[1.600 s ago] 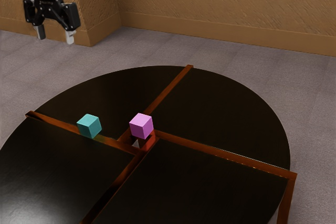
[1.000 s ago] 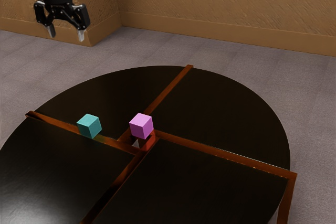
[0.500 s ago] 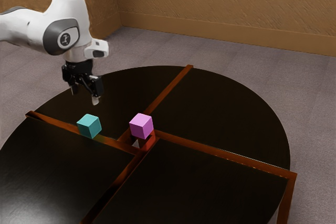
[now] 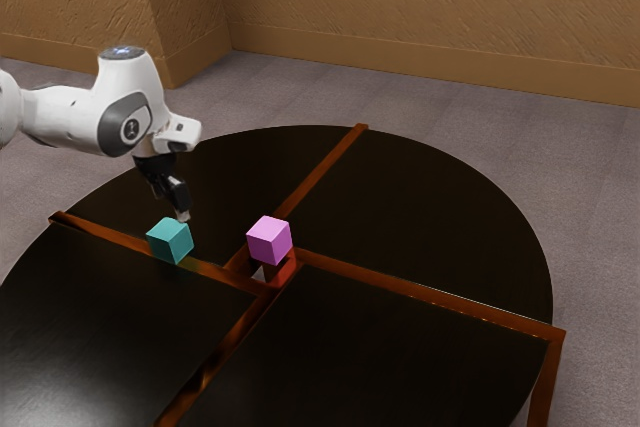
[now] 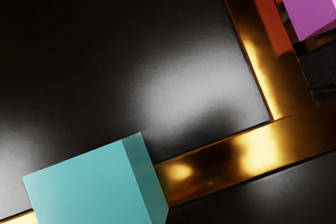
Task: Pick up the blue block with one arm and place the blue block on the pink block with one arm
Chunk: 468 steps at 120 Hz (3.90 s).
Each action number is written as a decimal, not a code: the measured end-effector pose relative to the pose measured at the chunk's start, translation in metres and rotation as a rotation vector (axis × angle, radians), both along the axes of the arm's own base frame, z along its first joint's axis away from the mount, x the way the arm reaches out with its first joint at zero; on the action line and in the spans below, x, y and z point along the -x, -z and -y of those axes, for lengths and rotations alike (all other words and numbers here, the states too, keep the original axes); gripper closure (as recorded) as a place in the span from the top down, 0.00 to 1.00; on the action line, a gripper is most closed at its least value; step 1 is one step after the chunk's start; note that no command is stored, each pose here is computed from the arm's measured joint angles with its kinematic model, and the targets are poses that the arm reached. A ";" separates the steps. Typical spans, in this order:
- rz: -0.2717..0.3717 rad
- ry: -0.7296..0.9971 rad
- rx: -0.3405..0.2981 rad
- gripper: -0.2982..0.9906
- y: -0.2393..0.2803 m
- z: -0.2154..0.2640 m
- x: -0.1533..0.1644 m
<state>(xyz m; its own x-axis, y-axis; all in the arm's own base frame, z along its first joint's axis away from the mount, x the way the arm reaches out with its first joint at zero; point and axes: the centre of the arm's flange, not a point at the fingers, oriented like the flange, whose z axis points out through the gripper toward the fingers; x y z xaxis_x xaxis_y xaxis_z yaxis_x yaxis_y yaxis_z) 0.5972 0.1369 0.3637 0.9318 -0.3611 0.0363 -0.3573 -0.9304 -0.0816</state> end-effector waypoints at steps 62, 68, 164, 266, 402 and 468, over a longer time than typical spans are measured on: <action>-0.060 -0.213 0.072 0.77 0.018 -0.028 -0.004; -0.077 -0.227 0.076 0.77 0.023 -0.028 -0.004; -0.080 -0.214 0.060 0.77 0.056 -0.048 -0.017; -0.089 -0.159 0.067 0.77 0.080 -0.051 -0.018; -0.075 -0.153 0.071 0.77 0.099 -0.058 -0.023; -0.074 -0.169 0.083 0.77 0.100 -0.056 -0.024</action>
<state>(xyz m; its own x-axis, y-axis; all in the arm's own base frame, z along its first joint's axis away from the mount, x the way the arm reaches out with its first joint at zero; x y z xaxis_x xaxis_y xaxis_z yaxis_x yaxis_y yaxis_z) 0.6209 0.1932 0.2641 0.9801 -0.1983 -0.0114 -0.1981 -0.9800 0.0184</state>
